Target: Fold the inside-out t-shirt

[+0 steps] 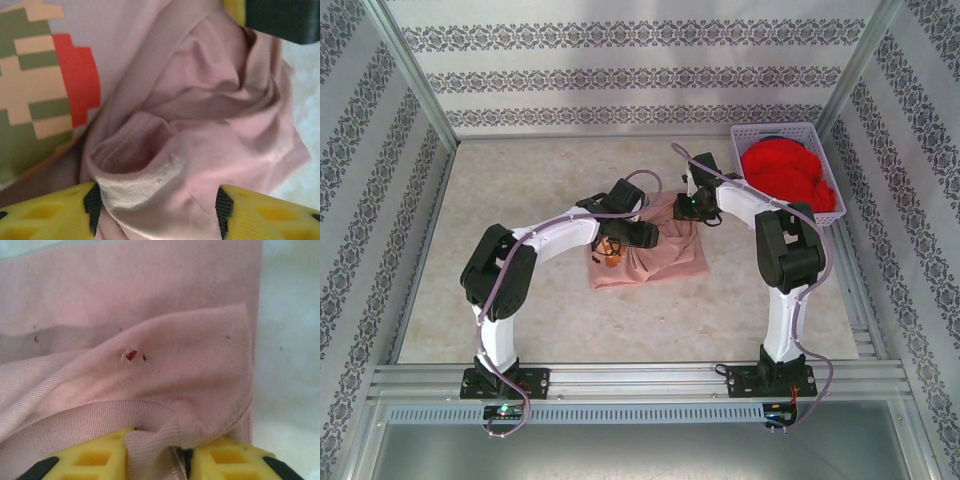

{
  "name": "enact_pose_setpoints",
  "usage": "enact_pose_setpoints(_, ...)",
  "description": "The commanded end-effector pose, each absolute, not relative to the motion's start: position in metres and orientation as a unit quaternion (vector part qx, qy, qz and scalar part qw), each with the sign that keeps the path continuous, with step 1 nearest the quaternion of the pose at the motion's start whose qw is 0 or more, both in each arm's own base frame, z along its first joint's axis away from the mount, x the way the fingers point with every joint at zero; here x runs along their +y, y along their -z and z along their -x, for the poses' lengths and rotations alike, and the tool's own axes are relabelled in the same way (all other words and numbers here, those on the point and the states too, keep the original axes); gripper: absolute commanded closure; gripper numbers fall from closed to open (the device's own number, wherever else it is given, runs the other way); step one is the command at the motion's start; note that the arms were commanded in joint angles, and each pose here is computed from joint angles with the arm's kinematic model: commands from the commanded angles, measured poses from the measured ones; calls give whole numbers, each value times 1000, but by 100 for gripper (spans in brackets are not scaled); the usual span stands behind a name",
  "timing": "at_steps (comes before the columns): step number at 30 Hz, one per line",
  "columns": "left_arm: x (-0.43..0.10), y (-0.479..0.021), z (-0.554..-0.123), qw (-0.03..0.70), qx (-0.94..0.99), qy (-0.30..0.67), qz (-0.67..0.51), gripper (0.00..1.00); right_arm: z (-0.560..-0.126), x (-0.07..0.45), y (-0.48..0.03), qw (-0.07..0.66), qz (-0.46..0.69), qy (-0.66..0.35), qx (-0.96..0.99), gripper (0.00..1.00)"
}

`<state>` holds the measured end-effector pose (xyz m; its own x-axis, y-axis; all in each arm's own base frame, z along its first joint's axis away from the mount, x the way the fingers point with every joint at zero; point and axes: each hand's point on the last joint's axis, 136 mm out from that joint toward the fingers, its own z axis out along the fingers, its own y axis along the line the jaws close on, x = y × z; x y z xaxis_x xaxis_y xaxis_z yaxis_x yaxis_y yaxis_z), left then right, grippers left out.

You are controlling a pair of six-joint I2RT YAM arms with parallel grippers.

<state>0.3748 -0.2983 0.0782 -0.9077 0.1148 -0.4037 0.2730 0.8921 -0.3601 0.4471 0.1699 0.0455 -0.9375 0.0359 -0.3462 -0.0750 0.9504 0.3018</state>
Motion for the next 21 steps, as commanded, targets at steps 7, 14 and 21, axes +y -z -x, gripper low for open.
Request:
enact_pose_setpoints(7,-330,-99,-393,233,929,252,-142,80,-474,163,-71,208,-6,-178,962,92)
enact_pose_setpoints(14,-374,-139,-371,268,881,316,-225,90,-480,154,-80,191,-19,-210,959,96)
enact_pose_setpoints(21,-430,-146,-345,266,847,358,-290,89,-488,147,-62,153,-36,-242,958,90)
